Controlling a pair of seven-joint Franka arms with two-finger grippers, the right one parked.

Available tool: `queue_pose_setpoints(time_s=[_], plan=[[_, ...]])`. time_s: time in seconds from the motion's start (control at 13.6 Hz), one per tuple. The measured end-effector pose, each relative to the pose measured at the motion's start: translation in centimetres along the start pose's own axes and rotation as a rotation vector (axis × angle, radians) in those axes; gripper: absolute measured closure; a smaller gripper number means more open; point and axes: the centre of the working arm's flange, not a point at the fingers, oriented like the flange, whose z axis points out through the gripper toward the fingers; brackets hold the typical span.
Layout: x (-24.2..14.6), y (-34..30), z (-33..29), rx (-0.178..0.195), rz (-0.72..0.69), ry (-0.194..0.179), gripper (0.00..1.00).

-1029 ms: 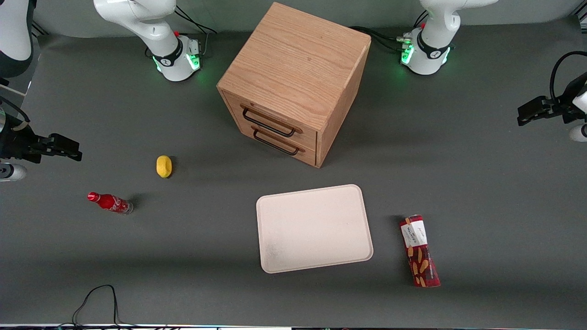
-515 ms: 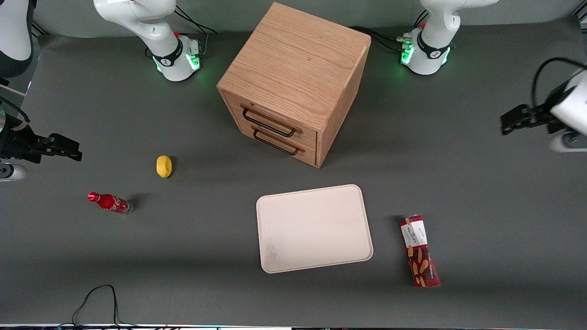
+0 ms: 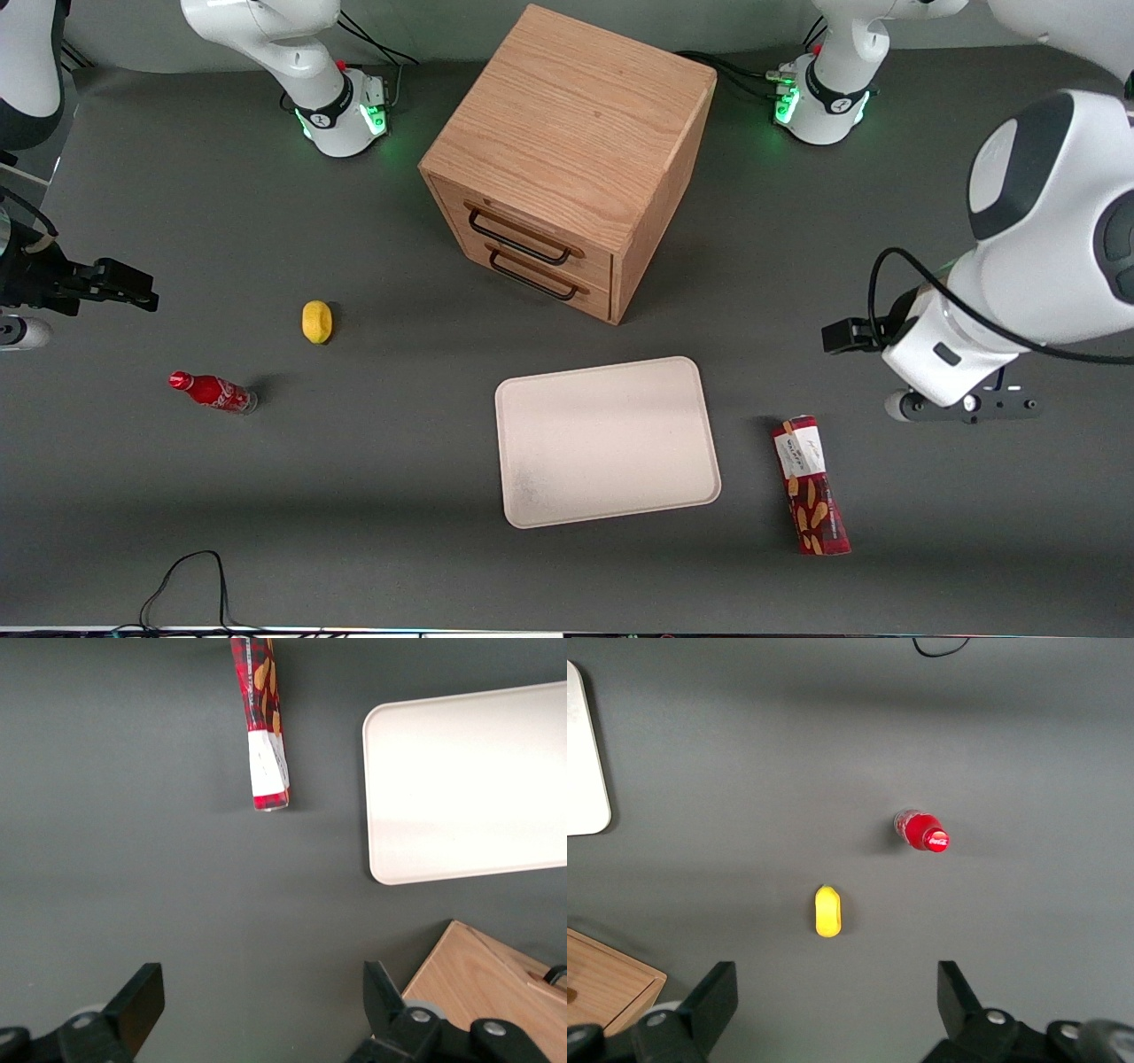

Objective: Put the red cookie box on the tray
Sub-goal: 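Move the open left gripper down over the red shortbread box's end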

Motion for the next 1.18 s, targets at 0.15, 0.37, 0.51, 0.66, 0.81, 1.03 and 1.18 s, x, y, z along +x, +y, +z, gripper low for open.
queue_pose_setpoints(time_s=[0.15,0.37,0.51,0.66,0.81,1.03,1.18], plan=[[0.2,-0.2,-0.3,-0.005,-0.003,0.011,0.0],[1.3,-0.2,0.7,-0.015,-0.001,0.03,0.0],[3.6,-0.4,3.7,-0.026,0.012,0.042,0.0],[6.9,-1.1,8.6,-0.041,0.022,0.06,0.0],[10.0,-3.3,14.3,-0.056,0.033,0.074,0.0],[13.0,-7.4,20.6,-0.077,0.025,0.09,0.0],[13.9,-7.9,23.3,-0.086,0.011,0.098,0.0]])
